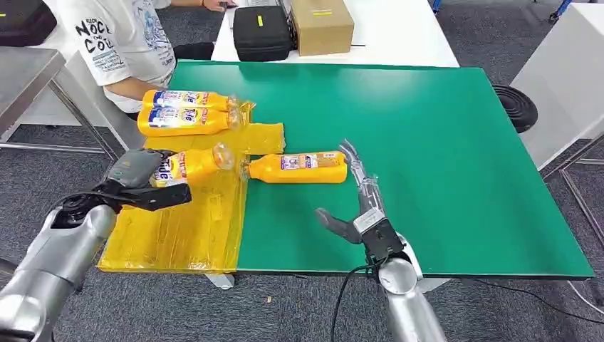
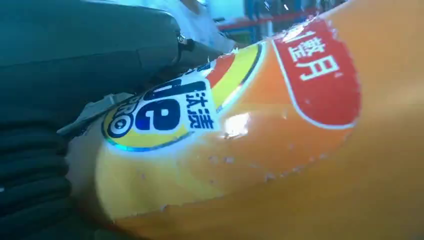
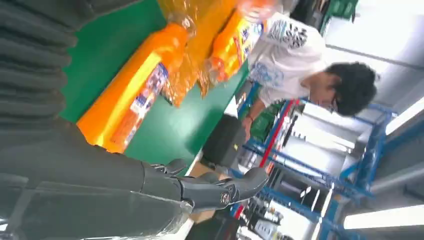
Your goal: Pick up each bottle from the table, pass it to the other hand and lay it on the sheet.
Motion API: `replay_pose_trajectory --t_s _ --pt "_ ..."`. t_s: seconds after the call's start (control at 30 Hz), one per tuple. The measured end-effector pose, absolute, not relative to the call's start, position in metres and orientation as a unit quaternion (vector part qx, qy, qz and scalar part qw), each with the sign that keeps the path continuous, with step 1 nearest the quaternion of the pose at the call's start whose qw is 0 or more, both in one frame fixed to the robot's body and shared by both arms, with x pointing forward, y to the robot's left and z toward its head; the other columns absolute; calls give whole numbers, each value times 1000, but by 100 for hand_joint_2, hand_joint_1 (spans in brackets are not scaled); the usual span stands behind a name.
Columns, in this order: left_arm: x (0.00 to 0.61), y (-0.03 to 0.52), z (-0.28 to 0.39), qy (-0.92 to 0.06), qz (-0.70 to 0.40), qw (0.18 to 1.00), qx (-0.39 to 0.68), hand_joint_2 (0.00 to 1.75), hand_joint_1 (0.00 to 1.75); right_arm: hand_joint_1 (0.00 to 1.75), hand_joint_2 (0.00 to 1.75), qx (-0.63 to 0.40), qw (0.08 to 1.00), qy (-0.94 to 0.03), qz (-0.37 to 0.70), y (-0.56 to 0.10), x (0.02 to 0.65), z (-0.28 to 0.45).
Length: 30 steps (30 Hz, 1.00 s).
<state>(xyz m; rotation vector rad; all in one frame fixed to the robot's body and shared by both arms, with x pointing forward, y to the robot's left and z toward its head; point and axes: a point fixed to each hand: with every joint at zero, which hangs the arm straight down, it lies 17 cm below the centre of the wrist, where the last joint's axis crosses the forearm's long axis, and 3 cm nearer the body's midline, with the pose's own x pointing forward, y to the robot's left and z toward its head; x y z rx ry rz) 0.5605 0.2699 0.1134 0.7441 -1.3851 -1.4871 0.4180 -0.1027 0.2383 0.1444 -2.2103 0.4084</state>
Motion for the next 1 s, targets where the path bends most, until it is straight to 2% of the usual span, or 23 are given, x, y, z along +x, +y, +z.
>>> replay_pose_trajectory --t_s 0.4,0.9,1.0 --pt "555 275 47 -451 -704 477 272 175 175 0 175 54 445 -882 144 -117 415 228" --pt "546 254 23 -418 -725 489 246 175 175 0 175 43 478 -868 127 -131 437 207" --pt "544 249 19 -416 -727 490 243 175 155 0 175 41 487 -863 126 -132 442 200"
